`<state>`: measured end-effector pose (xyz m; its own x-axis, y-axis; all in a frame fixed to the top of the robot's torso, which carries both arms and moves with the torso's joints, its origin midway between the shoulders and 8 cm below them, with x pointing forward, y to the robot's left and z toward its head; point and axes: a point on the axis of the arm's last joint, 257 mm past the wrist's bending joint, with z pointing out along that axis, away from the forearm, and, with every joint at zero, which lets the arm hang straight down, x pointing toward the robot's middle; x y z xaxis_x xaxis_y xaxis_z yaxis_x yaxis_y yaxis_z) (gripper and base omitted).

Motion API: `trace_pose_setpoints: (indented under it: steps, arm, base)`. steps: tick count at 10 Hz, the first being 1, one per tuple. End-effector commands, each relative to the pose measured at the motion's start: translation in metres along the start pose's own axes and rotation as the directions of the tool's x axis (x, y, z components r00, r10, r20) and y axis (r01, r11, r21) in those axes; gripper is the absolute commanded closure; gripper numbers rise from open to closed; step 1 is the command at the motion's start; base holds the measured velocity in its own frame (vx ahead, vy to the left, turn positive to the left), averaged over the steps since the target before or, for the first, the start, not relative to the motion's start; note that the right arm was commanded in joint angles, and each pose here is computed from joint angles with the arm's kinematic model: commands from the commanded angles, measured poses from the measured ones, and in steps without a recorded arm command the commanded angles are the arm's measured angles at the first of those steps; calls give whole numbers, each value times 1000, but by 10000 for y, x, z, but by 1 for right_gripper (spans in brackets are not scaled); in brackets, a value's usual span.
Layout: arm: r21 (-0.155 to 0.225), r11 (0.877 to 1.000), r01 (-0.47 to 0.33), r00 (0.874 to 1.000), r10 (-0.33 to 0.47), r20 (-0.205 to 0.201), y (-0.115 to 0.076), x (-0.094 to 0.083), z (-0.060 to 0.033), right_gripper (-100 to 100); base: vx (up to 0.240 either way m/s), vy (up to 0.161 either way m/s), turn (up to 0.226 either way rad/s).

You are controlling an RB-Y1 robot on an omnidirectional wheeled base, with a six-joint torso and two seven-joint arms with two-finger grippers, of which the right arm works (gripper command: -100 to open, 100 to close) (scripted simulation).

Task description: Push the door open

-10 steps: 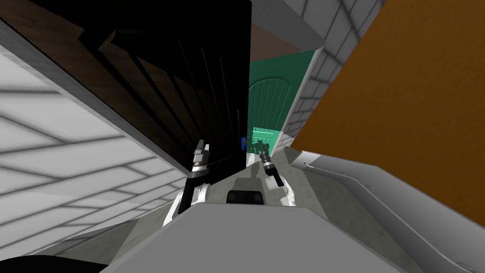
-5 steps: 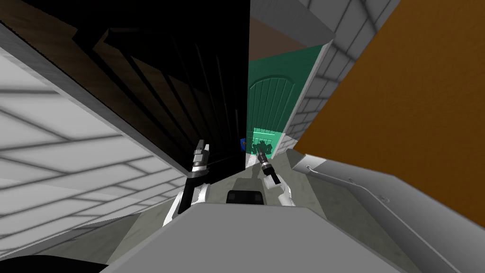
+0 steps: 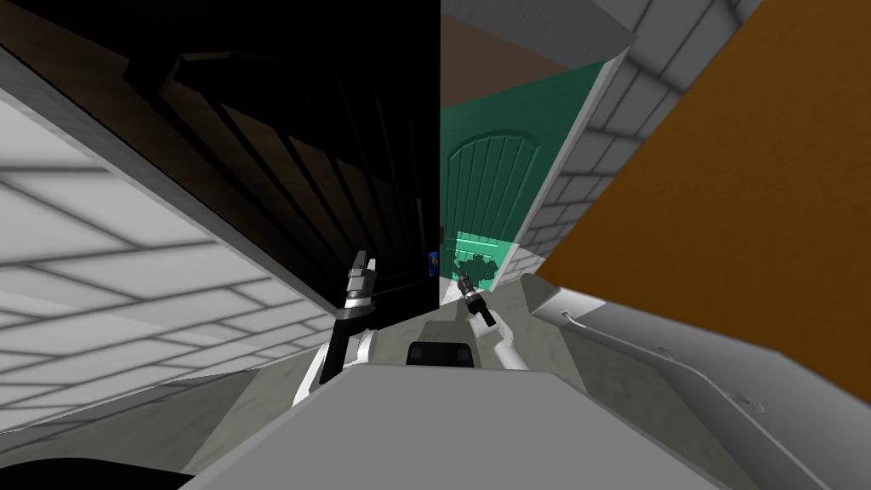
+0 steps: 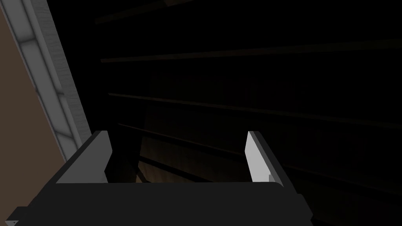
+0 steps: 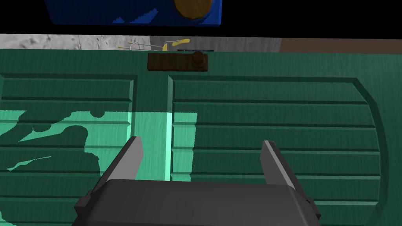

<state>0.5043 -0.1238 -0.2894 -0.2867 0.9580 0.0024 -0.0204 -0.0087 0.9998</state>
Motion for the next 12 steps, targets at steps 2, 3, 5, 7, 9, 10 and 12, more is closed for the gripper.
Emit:
trace_pose_setpoints:
  steps: [2,3,5,7,9,10,12]
  arm:
    - [10,1000,16,999,-17,29,-47,-193,-13,-100]
    - [14,1000,28,998,-29,51,-66,-337,-23,-100]
    - [21,999,45,995,-47,85,-92,-555,-45,-100]
    - [26,998,60,991,-63,115,-106,-751,-65,-100]
    - [35,996,82,983,-86,161,-121,-1045,-106,-100]
    - [38,995,90,979,-95,179,-123,-1162,-124,-100]
    - [45,993,106,970,-113,216,-125,-1394,-165,-100]
  base:
    - [50,-55,105]
    - [40,-73,265]
    - [22,-70,182]
    - [40,-53,174]
    - [53,-57,233]
    - [45,-54,197]
    - [50,-51,176]
